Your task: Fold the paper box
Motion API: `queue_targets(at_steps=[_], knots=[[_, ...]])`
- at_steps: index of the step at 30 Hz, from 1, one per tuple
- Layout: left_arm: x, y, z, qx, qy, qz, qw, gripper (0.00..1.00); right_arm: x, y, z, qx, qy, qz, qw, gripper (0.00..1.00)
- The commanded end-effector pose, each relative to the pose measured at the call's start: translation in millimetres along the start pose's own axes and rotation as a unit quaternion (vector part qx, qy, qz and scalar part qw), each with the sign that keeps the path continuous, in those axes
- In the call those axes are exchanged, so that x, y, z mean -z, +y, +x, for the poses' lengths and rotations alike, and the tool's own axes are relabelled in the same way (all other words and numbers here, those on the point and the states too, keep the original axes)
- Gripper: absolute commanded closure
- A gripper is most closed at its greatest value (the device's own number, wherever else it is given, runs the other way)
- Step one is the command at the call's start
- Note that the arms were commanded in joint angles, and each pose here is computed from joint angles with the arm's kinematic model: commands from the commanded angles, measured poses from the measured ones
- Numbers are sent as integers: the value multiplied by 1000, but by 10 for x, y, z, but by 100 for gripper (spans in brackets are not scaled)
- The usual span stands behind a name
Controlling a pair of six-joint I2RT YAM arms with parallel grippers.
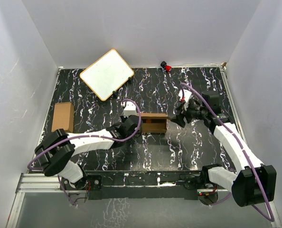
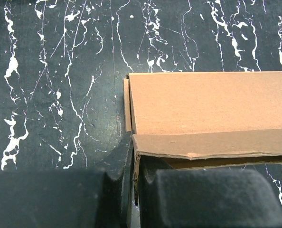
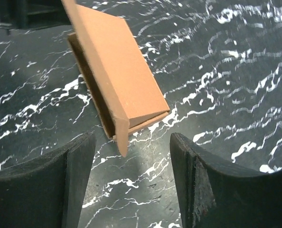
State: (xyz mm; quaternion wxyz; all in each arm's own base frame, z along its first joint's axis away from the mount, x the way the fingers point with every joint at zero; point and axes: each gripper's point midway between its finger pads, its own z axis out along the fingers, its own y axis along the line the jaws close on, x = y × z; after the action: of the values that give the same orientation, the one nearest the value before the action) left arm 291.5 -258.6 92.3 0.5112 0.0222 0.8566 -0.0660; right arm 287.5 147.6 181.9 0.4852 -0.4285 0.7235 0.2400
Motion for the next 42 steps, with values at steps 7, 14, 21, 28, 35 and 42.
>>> queue_targets(at_steps=[7, 14, 21, 28, 35, 42], knots=[[3, -53, 7, -10, 7, -4, 1000, 100, -22, 487, -312, 176, -36, -172, 969, 20], [0, -72, 22, -15, 10, -4, 1000, 100, -370, 557, -373, 239, -10, -145, 960, 28], [-3, -103, 26, -14, 11, -1, 1000, 100, -560, 457, -275, 242, 23, -137, 960, 50], [11, -92, 14, -15, 8, -3, 1000, 100, -586, 484, -272, 235, 26, -147, 960, 66], [9, -95, 25, -15, 8, -1, 1000, 100, -334, 857, -578, 247, -34, -226, 942, 57], [11, -99, 26, -15, 9, 0, 1000, 100, -594, 315, -520, 222, 25, -111, 968, 53]])
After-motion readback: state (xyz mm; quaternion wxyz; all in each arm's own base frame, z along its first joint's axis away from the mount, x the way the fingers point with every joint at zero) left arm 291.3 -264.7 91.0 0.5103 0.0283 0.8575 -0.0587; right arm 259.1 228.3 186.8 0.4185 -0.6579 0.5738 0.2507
